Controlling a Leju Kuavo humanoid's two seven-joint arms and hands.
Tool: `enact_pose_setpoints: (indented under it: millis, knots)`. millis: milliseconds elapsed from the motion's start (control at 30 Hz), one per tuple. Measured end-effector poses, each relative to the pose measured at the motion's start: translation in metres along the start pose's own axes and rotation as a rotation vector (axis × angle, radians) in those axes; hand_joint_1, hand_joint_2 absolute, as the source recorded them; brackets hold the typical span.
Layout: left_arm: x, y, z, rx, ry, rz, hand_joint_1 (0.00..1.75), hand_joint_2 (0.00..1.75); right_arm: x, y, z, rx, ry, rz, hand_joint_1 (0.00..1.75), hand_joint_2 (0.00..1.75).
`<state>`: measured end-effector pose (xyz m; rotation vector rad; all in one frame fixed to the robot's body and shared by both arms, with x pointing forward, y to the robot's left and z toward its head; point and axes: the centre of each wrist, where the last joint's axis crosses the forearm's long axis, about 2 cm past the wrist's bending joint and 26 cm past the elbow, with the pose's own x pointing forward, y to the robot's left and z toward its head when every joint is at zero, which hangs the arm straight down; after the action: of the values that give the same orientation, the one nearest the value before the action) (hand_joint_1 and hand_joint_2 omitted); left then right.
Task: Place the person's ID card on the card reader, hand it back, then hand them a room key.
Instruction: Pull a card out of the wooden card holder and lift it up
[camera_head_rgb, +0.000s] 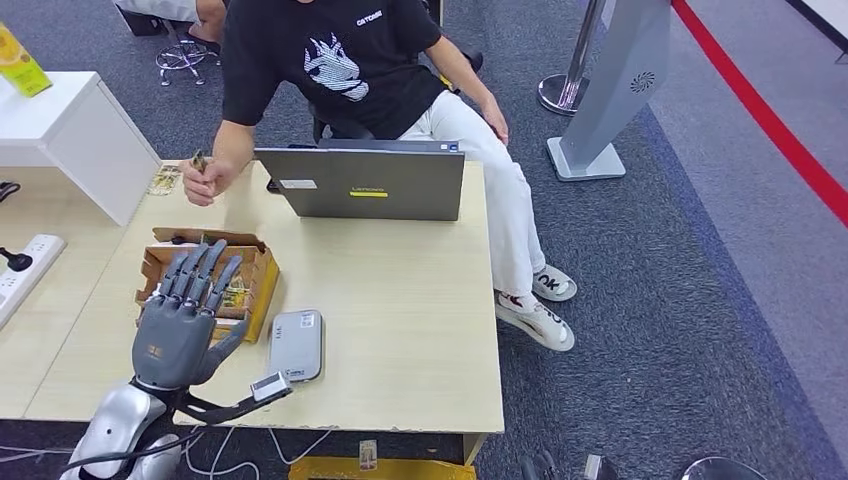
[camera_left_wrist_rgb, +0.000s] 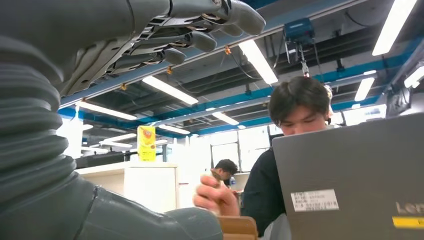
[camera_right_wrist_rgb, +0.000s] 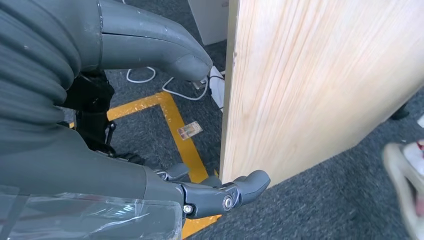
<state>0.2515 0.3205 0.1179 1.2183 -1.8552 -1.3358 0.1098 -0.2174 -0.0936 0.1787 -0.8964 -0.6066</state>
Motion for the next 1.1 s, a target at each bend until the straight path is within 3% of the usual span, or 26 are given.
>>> enact_pose_setpoints:
  millis: [100,233,433,700,1100]
  knots:
    - [0.003,0.006,0.015,-0.019,-0.008,-0.032,0.00,1.75,0.000,-0.002,0.001,-0.011,-0.008,-0.013,0.00,1.75]
    - [0.001,0.019,0.053,-0.082,0.020,-0.069,0.00,1.75,-0.003,-0.008,0.005,-0.028,-0.019,-0.035,0.00,1.75]
    - [-0.020,0.036,0.091,-0.140,0.087,-0.104,0.00,1.75,-0.005,-0.011,0.007,-0.033,-0.017,-0.037,0.00,1.75]
    - [-0.054,0.038,0.098,-0.180,0.145,-0.166,0.00,1.75,-0.004,-0.010,0.006,-0.018,0.002,-0.018,0.00,1.75]
    - [-0.091,0.005,0.082,-0.222,0.225,-0.199,0.00,1.75,0.000,-0.003,0.000,0.012,0.022,0.005,0.00,1.75]
